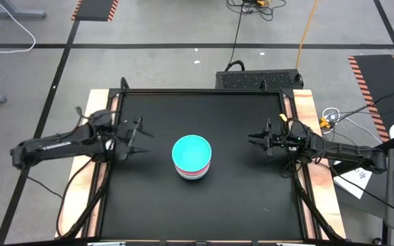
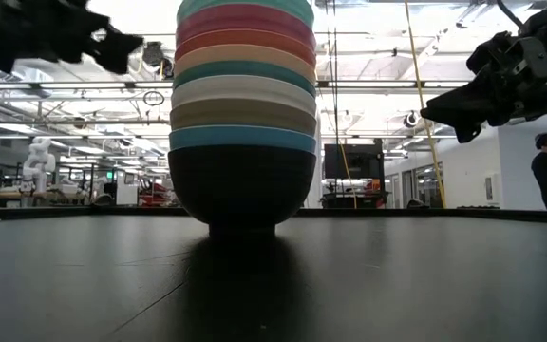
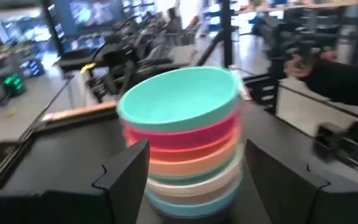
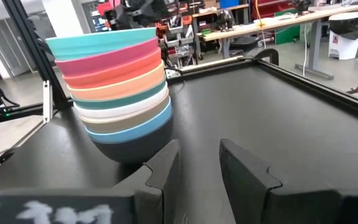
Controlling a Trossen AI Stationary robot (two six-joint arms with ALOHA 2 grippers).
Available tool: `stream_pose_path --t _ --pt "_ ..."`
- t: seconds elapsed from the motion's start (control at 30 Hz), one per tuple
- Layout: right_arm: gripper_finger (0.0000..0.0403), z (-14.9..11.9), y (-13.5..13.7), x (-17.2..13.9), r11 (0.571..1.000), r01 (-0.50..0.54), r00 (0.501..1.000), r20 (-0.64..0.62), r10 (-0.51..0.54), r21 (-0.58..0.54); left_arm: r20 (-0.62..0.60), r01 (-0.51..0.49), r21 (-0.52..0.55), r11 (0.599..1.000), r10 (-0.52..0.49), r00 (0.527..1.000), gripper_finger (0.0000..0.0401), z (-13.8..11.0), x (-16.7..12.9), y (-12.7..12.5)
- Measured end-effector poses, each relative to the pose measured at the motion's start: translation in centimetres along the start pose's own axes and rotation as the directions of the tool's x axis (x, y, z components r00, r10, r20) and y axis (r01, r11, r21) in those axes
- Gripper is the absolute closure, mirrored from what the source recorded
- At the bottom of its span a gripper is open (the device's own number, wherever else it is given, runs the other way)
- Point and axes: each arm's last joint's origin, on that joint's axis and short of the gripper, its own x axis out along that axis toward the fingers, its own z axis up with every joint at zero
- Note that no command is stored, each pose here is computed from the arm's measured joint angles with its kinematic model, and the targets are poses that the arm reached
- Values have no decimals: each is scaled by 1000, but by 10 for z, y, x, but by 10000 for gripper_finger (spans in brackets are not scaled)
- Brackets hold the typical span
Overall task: Nest bowls inside each other
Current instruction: Return to Home Position
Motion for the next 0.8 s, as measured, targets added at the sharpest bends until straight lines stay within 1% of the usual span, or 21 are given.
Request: stream_pose_path --t 0.07,0.13,0.2,0.3,0.43,0.5,0.6,0.7,0.8 --pt "296 0 0 0 1000 0 1000 0 0 -5 3 24 31 999 -24 1000 130 2 -7 -8" --pt "296 0 0 0 1000 0 1000 0 0 -6 -6 21 39 999 -21 1000 130 1 -14 -15" --pt "296 0 0 0 1000 0 1000 0 0 -5 40 34 51 998 -36 999 130 1 -14 -20" --pt "296 0 0 0 1000 -2 1000 0 2 -5 44 85 14 996 -86 995 130 -5 -11 -26" --pt "296 2 1 0 1000 -15 1000 20 15 16 -5 125 -14 992 -125 992 130 -16 -7 -33" --pt "296 3 2 0 999 -41 999 29 40 24 -46 123 -12 992 -123 991 130 -21 -6 -36" --pt "296 5 2 0 998 -47 998 45 45 31 -120 67 5 998 -66 991 131 -26 -3 -40" --pt "296 5 1 0 999 2 999 50 -4 39 -185 42 38 998 -35 982 143 -30 -1 -45" --pt "296 3 -1 1 998 52 998 41 -54 43 -242 25 55 998 -11 970 168 -34 1 -51"
